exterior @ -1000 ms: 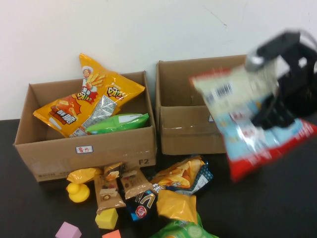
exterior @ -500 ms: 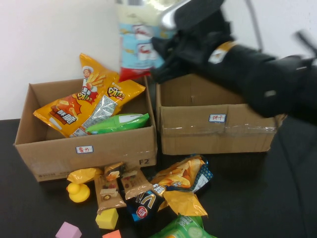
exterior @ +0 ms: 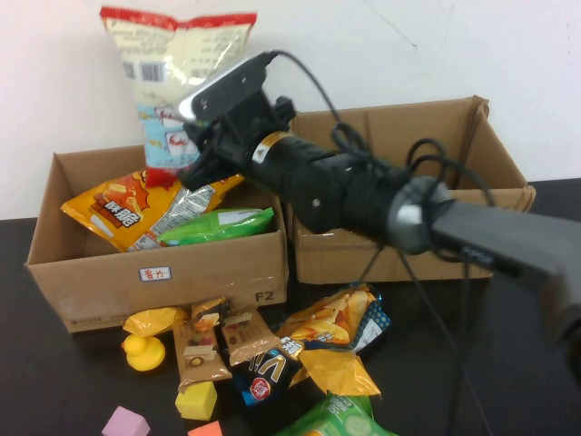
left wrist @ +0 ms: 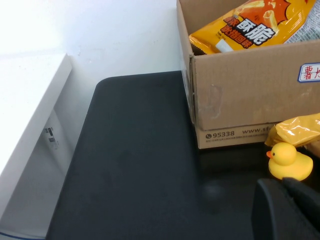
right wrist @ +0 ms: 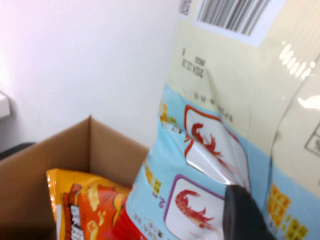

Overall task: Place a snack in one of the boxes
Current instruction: Place the potato chip in the potato chip box, then pick up the biscuit

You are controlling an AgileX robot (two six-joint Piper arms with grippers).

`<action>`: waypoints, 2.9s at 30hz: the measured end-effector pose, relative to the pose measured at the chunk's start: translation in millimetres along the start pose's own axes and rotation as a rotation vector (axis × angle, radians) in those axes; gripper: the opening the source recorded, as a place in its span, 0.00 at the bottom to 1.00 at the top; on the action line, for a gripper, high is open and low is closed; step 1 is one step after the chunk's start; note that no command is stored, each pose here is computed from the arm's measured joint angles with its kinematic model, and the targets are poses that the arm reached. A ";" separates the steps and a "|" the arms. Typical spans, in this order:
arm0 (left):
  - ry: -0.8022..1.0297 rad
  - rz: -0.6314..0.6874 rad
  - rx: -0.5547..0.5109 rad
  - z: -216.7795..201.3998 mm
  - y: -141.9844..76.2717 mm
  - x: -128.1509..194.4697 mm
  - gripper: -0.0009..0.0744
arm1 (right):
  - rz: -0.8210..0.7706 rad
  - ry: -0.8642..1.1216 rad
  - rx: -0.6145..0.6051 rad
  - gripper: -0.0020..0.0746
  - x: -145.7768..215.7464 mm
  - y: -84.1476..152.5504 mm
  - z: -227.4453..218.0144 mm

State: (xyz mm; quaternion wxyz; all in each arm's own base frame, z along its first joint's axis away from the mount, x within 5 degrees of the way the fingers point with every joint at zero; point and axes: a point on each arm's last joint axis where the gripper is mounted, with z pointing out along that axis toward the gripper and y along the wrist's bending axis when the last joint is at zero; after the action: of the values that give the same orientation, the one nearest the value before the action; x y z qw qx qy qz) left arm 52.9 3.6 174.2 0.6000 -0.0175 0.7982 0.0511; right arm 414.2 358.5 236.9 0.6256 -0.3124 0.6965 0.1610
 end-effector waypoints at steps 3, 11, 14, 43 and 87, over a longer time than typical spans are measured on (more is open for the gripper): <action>0.000 0.000 0.000 0.0 0.0 0.0 0.01 | 0.028 0.047 -0.023 0.36 17.9 7.1 16.9; 0.000 0.000 0.000 0.0 0.0 0.0 0.01 | 0.177 0.228 -0.120 0.41 59.4 20.1 46.6; 0.000 0.000 0.000 0.0 0.0 0.0 0.01 | 0.194 0.294 -0.171 0.52 63.1 23.1 48.6; 0.000 0.000 0.000 0.0 0.0 0.0 0.01 | -0.034 0.399 -0.177 0.15 -109.4 -15.1 -87.7; 0.000 0.000 0.000 0.0 0.0 0.0 0.01 | -0.075 0.103 0.360 0.03 66.3 -34.2 -489.5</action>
State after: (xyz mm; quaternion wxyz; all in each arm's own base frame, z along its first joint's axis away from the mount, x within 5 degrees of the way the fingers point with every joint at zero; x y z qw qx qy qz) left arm 52.9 3.6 174.2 0.6000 -0.0175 0.7982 0.0511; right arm 57.2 16.2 259.2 0.6404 -0.2290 0.7331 -0.0056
